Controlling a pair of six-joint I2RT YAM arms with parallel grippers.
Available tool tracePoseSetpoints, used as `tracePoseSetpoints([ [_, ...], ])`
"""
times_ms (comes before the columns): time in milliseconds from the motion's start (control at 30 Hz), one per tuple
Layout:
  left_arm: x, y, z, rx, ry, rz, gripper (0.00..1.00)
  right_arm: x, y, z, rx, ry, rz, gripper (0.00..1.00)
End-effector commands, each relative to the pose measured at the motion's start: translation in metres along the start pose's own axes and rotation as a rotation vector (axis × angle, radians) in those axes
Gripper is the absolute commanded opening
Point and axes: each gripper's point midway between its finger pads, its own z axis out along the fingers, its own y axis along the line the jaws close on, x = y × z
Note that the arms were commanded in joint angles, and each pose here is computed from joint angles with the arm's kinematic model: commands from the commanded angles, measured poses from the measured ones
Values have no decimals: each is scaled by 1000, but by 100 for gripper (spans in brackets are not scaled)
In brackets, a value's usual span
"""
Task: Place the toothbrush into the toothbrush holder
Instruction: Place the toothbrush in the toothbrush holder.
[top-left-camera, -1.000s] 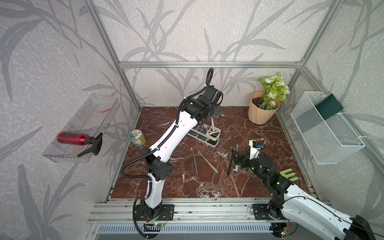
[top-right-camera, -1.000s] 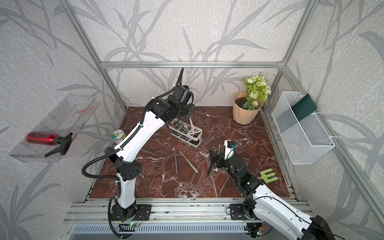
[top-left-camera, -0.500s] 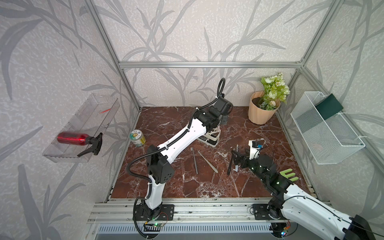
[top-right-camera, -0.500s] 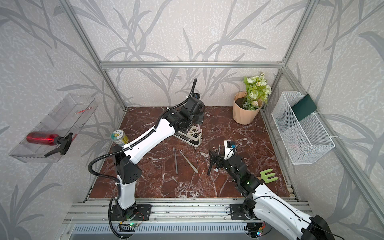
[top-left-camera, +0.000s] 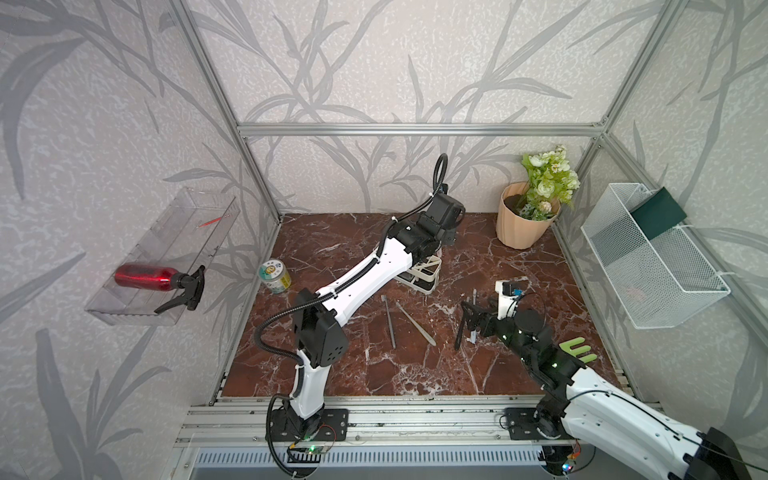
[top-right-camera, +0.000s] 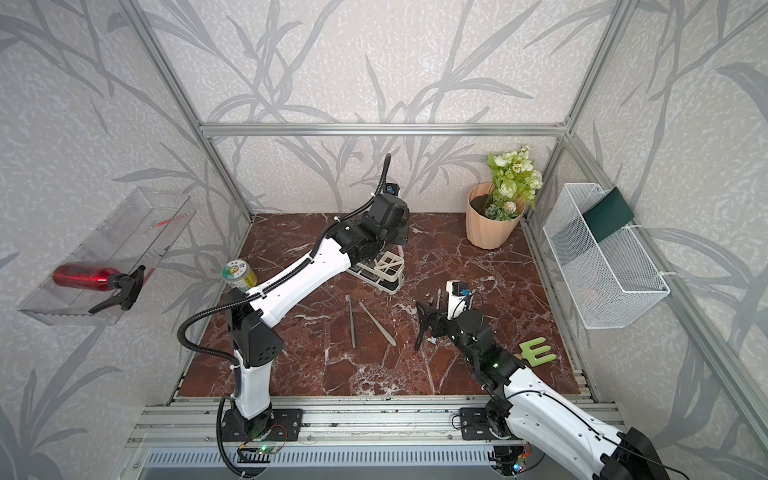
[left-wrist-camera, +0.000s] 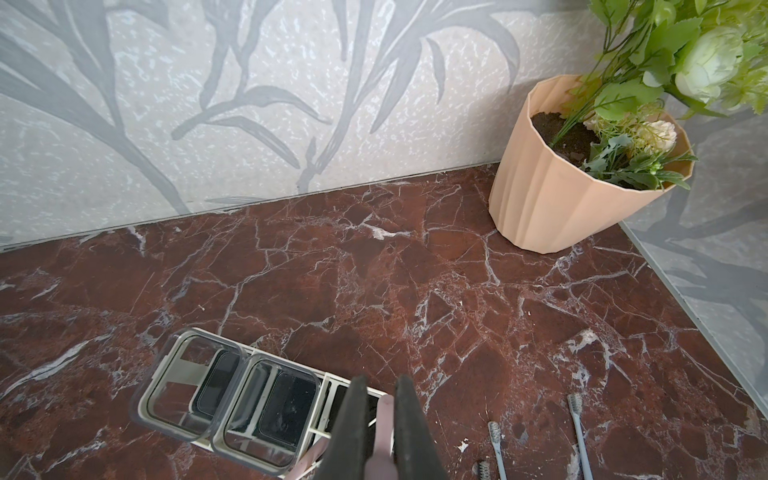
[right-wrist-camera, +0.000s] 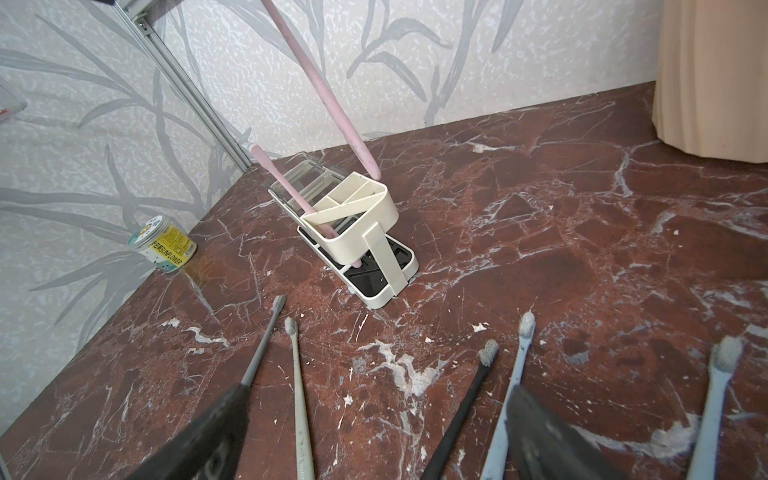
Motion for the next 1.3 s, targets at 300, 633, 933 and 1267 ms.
tracePoseSetpoints([
  [300, -3, 16, -5, -38, 4, 4, 0, -5, 7, 3, -33, -14, 13, 96],
  [633, 13, 21, 6, -51, 35, 4, 0, -4, 8, 4, -39, -9, 11, 96],
  [933, 29, 21, 17, -50, 65, -4, 0, -4, 9, 4, -42, -7, 9, 96],
  [1267, 59, 21, 37, -60, 112, -24, 0, -2, 11, 6, -51, 6, 7, 96],
])
